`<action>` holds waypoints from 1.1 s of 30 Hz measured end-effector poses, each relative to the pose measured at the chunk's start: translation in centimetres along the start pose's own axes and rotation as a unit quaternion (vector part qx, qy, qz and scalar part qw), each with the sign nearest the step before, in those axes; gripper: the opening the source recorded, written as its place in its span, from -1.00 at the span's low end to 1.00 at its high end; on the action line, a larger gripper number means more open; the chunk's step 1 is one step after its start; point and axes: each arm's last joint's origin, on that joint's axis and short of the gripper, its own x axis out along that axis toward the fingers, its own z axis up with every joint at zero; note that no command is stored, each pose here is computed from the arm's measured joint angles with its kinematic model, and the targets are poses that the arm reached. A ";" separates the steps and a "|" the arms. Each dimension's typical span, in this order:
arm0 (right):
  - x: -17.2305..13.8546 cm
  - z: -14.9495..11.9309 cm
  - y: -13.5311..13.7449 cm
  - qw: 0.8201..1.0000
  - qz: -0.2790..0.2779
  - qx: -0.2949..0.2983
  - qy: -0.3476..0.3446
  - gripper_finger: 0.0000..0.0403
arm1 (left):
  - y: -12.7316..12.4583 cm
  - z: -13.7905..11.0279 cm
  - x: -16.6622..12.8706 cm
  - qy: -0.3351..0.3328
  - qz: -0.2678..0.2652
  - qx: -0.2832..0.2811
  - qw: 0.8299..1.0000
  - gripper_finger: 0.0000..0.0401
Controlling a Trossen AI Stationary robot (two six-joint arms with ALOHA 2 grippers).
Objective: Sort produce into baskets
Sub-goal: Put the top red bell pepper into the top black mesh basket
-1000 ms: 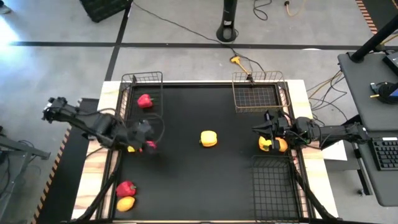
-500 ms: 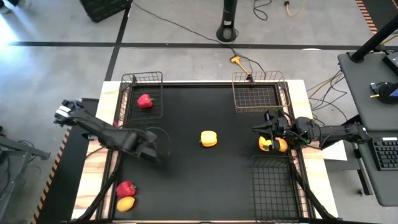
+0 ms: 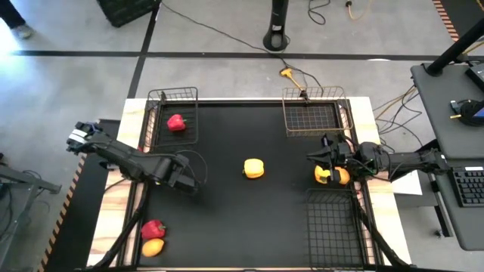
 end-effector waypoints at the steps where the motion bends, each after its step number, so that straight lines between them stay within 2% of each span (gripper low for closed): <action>1: 0.0 0.0 0.0 1.000 0.000 0.000 0.000 -0.86 | 0.3 0.1 0.3 0.004 0.003 -0.005 1.000 0.96; 5: 0.0 0.0 0.0 1.000 0.000 0.000 0.000 -0.86 | 1.2 0.4 1.7 0.009 0.008 -0.033 0.999 0.96; 12: 0.0 0.0 0.0 1.000 0.000 0.000 0.000 -0.86 | 1.6 0.8 4.3 0.013 -0.037 -0.062 0.997 0.96; 20: 0.0 0.0 0.0 1.000 0.000 0.000 0.000 -0.86 | 1.1 0.9 5.8 -0.001 -0.019 -0.067 0.998 0.96; 25: 0.0 0.0 0.0 1.000 0.000 0.000 0.000 -0.86 | 0.3 1.0 6.2 -0.003 -0.035 -0.058 0.998 0.96; 33: 0.0 0.0 0.0 1.000 0.000 0.000 0.000 -0.86 | 0.2 1.6 6.6 -0.004 -0.029 -0.045 0.999 0.93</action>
